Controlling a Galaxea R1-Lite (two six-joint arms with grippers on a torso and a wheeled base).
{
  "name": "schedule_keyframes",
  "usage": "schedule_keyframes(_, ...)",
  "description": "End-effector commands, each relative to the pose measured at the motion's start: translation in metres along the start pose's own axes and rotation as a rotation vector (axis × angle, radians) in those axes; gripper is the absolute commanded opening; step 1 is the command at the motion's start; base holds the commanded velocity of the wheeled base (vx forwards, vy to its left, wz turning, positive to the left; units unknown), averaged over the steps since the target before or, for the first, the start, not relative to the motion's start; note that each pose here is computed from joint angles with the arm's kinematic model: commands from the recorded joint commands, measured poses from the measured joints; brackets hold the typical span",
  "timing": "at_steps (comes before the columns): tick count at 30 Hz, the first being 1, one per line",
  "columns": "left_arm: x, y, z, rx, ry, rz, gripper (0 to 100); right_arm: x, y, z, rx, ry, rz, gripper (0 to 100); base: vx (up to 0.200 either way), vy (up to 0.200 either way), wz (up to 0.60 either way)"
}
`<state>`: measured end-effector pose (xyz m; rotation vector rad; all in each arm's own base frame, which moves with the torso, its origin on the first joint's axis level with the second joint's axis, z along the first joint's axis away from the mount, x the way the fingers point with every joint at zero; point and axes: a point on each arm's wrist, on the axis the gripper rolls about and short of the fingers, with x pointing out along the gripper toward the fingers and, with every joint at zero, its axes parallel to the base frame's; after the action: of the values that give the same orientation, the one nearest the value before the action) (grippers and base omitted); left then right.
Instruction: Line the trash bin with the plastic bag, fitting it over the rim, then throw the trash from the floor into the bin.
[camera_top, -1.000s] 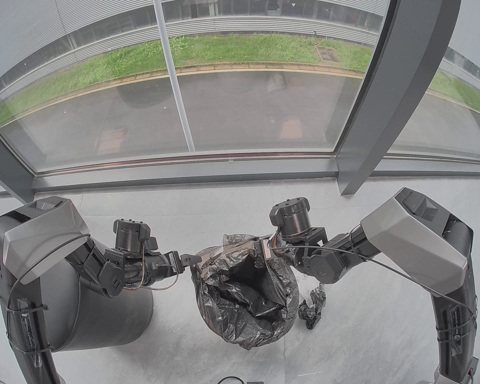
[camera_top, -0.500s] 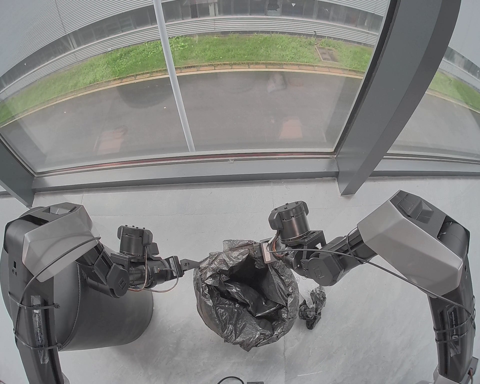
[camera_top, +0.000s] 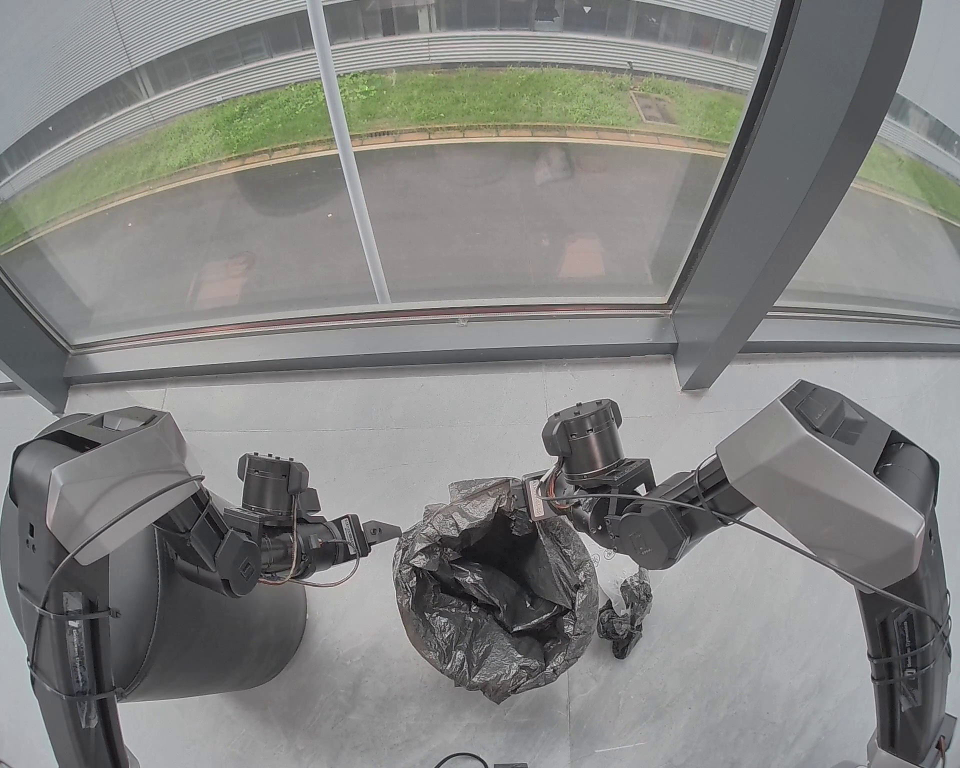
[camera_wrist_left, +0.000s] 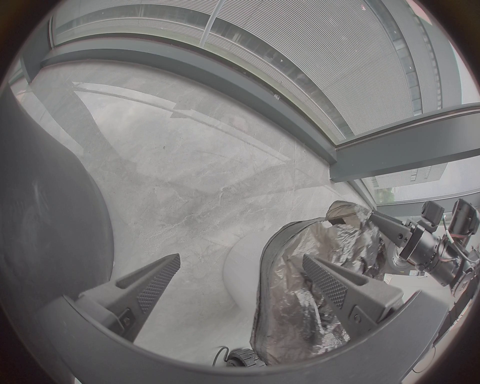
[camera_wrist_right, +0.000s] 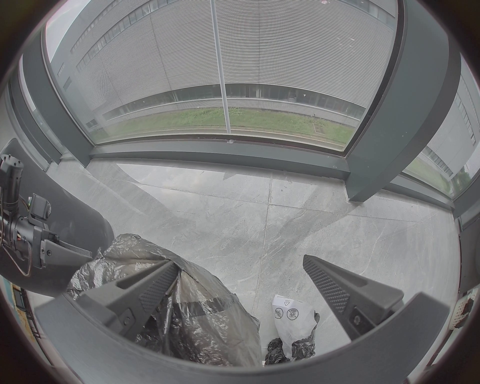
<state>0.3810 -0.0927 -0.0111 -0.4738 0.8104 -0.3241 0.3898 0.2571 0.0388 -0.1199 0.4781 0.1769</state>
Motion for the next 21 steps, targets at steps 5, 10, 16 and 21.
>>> schedule_keyframes(5, -0.045, -0.021, 0.007, 0.005, -0.043, -0.027, 100, -0.053, -0.002, 0.031, -0.001, -0.024, 0.051, 100, 0.0, 0.0, 0.0)
schedule_keyframes(10, -0.059, -0.03, -0.006, 0.018, -0.017, -0.038, 100, -0.073, 0.014, 0.021, -0.04, 0.011, 0.117, 100, 0.0, 0.0, 0.0)
schedule_keyframes(16, -0.073, -0.043, -0.015, 0.037, -0.005, -0.063, 100, -0.064, 0.023, -0.007, -0.083, 0.094, 0.128, 100, 0.0, 0.0, 0.0)
schedule_keyframes(21, -0.085, -0.048, -0.013, 0.037, -0.025, -0.075, 100, -0.072, 0.036, -0.027, -0.116, 0.148, 0.187, 100, 0.0, 0.0, 0.0)
